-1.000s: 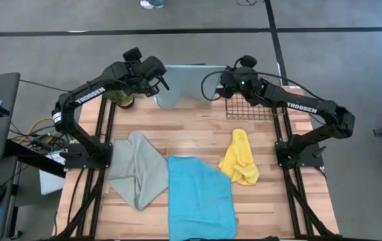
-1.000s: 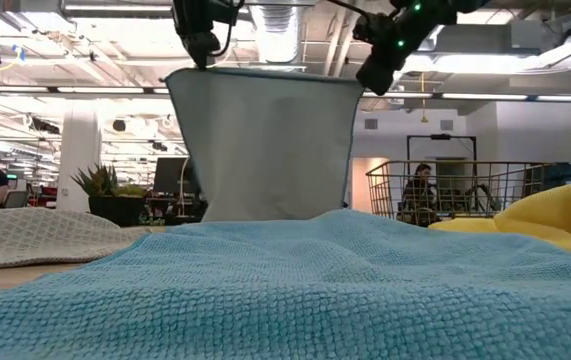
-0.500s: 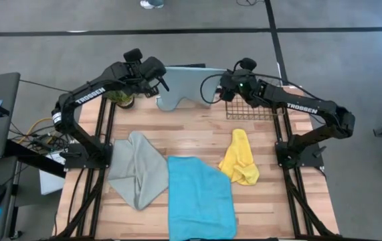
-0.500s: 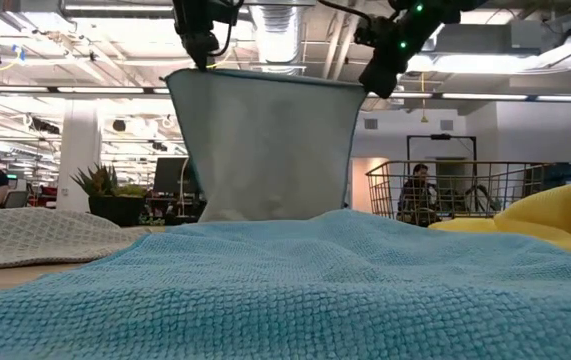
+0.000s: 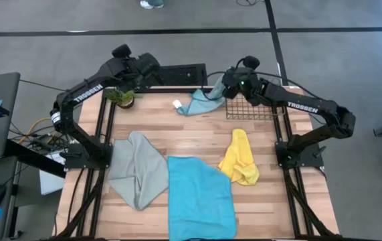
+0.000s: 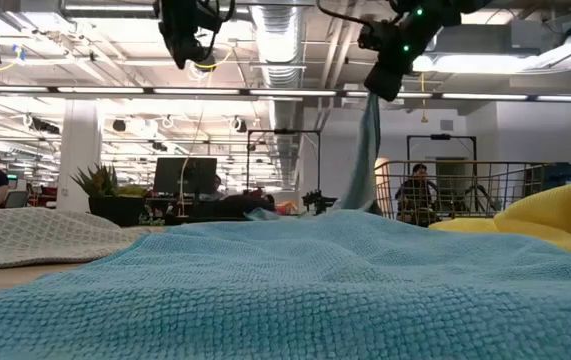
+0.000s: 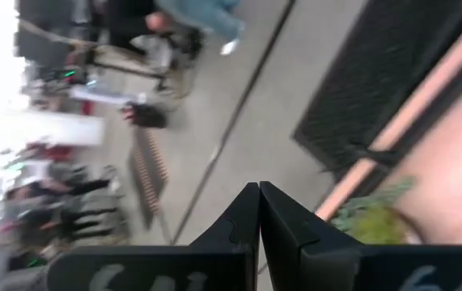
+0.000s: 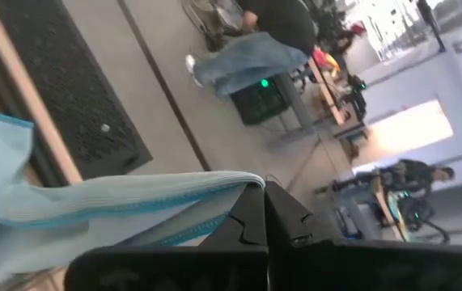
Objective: Fold microfiber towels
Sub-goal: Fold the light blue microfiber cloth
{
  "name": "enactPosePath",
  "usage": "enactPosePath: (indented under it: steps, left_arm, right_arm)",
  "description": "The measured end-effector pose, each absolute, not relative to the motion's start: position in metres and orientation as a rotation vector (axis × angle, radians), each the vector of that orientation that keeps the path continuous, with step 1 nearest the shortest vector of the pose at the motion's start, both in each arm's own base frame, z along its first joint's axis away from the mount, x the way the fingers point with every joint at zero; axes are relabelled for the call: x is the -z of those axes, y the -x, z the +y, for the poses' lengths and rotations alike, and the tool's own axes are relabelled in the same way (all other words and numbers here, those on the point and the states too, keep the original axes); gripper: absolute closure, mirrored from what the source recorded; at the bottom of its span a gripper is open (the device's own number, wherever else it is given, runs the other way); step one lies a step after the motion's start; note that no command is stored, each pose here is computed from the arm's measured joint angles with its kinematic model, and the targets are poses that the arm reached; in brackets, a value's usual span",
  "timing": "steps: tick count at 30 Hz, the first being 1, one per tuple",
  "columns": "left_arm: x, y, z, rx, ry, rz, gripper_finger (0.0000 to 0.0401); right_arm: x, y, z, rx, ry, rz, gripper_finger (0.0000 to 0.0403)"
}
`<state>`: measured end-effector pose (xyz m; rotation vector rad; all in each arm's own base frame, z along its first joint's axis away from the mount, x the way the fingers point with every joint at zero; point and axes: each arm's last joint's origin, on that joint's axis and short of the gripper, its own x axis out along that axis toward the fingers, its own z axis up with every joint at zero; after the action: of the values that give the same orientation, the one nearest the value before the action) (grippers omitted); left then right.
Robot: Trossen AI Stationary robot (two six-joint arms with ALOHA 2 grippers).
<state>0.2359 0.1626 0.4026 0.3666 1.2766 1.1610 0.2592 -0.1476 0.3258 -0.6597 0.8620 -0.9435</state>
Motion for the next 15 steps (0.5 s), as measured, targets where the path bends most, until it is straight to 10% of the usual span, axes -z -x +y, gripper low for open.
enactPosePath:
  steps: [15]
  left_arm:
    - [-0.394, -0.277, 0.166, -0.533, -0.125, 0.978, 0.0401]
  right_arm:
    - [-0.333, -0.263, -0.129, 0.882, 0.7, 0.819, 0.04]
